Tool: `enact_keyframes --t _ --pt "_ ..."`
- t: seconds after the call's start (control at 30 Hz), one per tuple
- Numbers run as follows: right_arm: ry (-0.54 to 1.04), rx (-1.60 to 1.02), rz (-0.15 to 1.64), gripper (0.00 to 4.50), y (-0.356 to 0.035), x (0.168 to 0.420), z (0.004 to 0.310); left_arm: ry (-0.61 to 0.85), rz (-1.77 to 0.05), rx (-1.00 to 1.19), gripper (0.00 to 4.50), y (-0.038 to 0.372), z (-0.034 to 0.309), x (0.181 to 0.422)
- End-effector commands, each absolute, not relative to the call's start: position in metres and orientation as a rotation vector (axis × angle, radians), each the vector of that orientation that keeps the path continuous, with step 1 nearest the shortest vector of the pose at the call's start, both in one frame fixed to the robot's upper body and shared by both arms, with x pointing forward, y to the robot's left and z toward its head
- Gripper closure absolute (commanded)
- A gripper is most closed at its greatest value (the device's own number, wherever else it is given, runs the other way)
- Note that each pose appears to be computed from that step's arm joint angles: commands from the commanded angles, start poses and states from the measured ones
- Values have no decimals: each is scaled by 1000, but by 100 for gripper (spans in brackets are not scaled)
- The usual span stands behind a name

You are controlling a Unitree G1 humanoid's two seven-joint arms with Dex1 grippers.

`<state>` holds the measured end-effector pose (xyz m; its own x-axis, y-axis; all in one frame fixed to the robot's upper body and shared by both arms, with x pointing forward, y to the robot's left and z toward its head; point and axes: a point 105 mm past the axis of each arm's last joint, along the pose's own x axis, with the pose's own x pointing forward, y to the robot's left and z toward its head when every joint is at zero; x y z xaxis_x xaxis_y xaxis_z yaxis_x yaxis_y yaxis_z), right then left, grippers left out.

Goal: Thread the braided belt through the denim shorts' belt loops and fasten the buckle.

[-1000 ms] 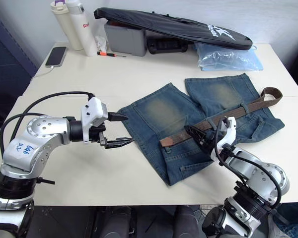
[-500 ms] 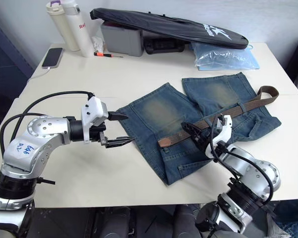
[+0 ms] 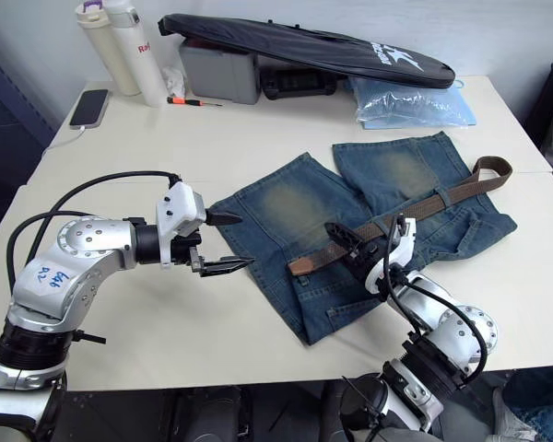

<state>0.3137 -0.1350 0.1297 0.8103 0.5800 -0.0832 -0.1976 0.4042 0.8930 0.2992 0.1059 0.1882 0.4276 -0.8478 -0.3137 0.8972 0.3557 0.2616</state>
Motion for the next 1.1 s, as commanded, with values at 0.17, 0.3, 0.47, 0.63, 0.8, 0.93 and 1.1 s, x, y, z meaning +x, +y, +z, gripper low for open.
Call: enact_keyframes --t 0.17,0.3,0.47,0.63,0.8,0.93,1.1 --pt "442 1087 528 67 -129 302 122 90 -1136 456 0 104 197 299" --pt "451 1077 550 229 -126 299 122 88 -1139 456 0 103 196 299" --pt "466 1080 554 445 -121 300 122 86 -1142 456 0 102 196 299" --pt "387 1094 547 445 -127 305 134 86 -1146 460 0 102 195 299" --pt "307 921 558 445 -143 307 152 86 -1150 461 0 101 195 299" --pt "297 836 577 445 -153 305 154 84 -1156 462 0 100 195 299" --pt "303 785 607 445 -150 303 148 87 -1155 465 0 101 195 300"
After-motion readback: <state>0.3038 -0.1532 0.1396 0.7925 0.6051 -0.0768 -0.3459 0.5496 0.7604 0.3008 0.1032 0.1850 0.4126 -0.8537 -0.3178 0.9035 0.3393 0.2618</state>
